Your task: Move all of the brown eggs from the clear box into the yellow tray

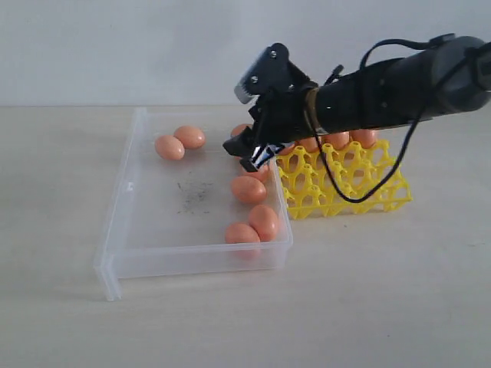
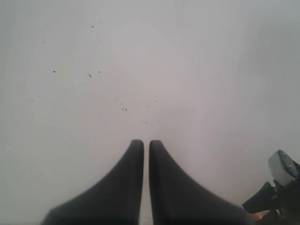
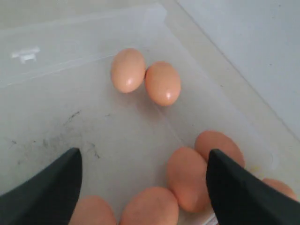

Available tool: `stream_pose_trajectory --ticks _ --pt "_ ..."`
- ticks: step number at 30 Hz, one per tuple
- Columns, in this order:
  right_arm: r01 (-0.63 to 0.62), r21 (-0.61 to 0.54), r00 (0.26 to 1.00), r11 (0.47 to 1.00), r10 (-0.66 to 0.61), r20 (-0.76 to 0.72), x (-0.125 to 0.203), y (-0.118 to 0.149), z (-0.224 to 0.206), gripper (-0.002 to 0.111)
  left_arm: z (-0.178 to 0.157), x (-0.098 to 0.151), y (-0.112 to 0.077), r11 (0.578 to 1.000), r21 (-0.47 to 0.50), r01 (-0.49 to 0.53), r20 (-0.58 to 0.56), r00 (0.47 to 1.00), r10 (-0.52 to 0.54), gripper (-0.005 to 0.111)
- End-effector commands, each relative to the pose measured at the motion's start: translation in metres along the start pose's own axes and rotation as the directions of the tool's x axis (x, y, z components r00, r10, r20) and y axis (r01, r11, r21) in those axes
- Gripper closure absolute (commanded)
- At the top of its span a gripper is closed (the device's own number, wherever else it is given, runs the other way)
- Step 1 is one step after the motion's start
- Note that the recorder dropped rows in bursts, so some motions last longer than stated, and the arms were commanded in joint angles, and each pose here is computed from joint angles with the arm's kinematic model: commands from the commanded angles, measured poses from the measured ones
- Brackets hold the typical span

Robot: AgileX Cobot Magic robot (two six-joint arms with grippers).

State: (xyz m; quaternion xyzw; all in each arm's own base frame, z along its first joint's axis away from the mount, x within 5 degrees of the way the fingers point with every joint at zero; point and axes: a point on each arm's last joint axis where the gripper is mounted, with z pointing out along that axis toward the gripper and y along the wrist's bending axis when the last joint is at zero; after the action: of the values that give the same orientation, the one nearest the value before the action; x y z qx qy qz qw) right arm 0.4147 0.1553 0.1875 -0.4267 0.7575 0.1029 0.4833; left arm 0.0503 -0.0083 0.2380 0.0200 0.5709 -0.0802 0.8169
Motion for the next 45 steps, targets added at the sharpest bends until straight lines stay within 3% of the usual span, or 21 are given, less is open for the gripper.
stream_pose_trajectory --ticks 1,3,6,7,11,15,20,22,24,25,26,27,28,32,36,39,40,45 --pt "-0.117 0.221 0.990 0.968 0.133 -0.055 -0.025 -0.001 0.001 0.044 0.000 0.001 0.000 1.000 0.001 0.013 -0.002 1.000 -0.013 0.102" --pt "-0.132 0.279 0.987 0.951 0.153 -0.054 -0.031 -0.004 -0.005 0.057 0.000 0.001 0.000 1.000 0.001 0.013 -0.002 1.000 -0.013 0.102" --pt "-0.160 0.323 0.983 0.933 0.180 -0.031 -0.040 -0.008 -0.018 0.100 0.000 0.001 0.000 1.000 0.001 0.013 -0.002 1.000 -0.013 0.102" --pt "-0.178 0.335 0.980 0.925 0.196 -0.021 -0.043 -0.008 -0.024 0.108 0.000 0.001 0.000 1.000 0.001 0.013 -0.002 1.000 -0.013 0.102" --pt "-0.176 0.323 0.982 0.930 0.189 -0.009 -0.046 0.001 -0.051 0.107 0.000 0.001 0.000 1.000 0.001 0.013 -0.002 1.000 -0.013 0.102" --pt "-0.079 0.240 0.997 0.968 0.082 -0.003 -0.046 0.021 -0.080 0.107 0.000 0.001 0.000 1.000 0.001 0.013 -0.002 1.000 -0.013 0.102" --pt "-0.045 0.225 0.998 0.973 0.032 0.061 -0.049 0.043 -0.137 0.109 0.000 0.001 0.000 1.000 0.001 0.013 -0.002 1.000 -0.013 0.102" --pt "-0.060 0.219 0.986 0.974 0.024 0.164 -0.058 0.056 -0.172 0.109 0.000 0.001 0.000 1.000 0.001 0.013 -0.002 1.000 -0.013 0.102" --pt "-0.068 0.210 0.930 0.975 -0.014 0.367 -0.074 0.071 -0.217 0.109 0.000 0.001 0.000 1.000 0.001 0.013 -0.002 1.000 -0.013 0.102" --pt "-0.038 0.237 0.849 0.971 -0.094 0.520 -0.080 0.084 -0.249 0.109 0.000 0.001 0.000 1.000 0.001 0.013 -0.002 1.000 -0.013 0.102" --pt "-0.006 0.272 0.813 0.962 -0.154 0.562 -0.077 0.091 -0.259 0.109 0.000 0.001 0.000 1.000 0.001 0.013 -0.002 1.000 -0.013 0.102" --pt "-0.035 0.338 0.727 0.941 -0.208 0.654 -0.071 0.099 -0.283 0.109 0.000 0.001 0.000 1.000 0.001 0.013 -0.002 1.000 -0.013 0.102" --pt "-0.084 0.396 0.691 0.915 -0.232 0.684 -0.061 0.104 -0.299 0.109 0.000 0.001 0.000 1.000 0.001 0.013 -0.002 1.000 -0.013 0.102" --pt "-0.331 0.516 0.681 0.790 -0.178 0.710 0.003 0.117 -0.326 0.109 0.000 0.001 0.000 1.000 0.001 0.013 -0.002 1.000 -0.013 0.102" --pt "-0.643 0.457 0.591 0.615 0.019 0.806 0.078 0.126 -0.325 0.109 0.000 0.001 0.000 1.000 0.001 0.013 -0.002 1.000 -0.013 0.102" --pt "-0.774 0.361 0.511 0.520 0.177 0.841 0.097 0.126 -0.321 0.109 0.000 0.001 0.000 1.000 0.001 0.013 -0.002 1.000 -0.013 0.102" --pt "-0.796 0.349 0.522 0.495 0.268 0.810 0.103 0.127 -0.314 0.109 0.000 0.001 0.000 1.000 0.001 0.013 -0.002 1.000 -0.013 0.102" --pt "-0.802 0.335 0.553 0.495 0.405 0.728 0.110 0.132 -0.302 0.109 0.000 0.001 0.000 1.000 0.001 0.013 -0.002 1.000 -0.013 0.102"
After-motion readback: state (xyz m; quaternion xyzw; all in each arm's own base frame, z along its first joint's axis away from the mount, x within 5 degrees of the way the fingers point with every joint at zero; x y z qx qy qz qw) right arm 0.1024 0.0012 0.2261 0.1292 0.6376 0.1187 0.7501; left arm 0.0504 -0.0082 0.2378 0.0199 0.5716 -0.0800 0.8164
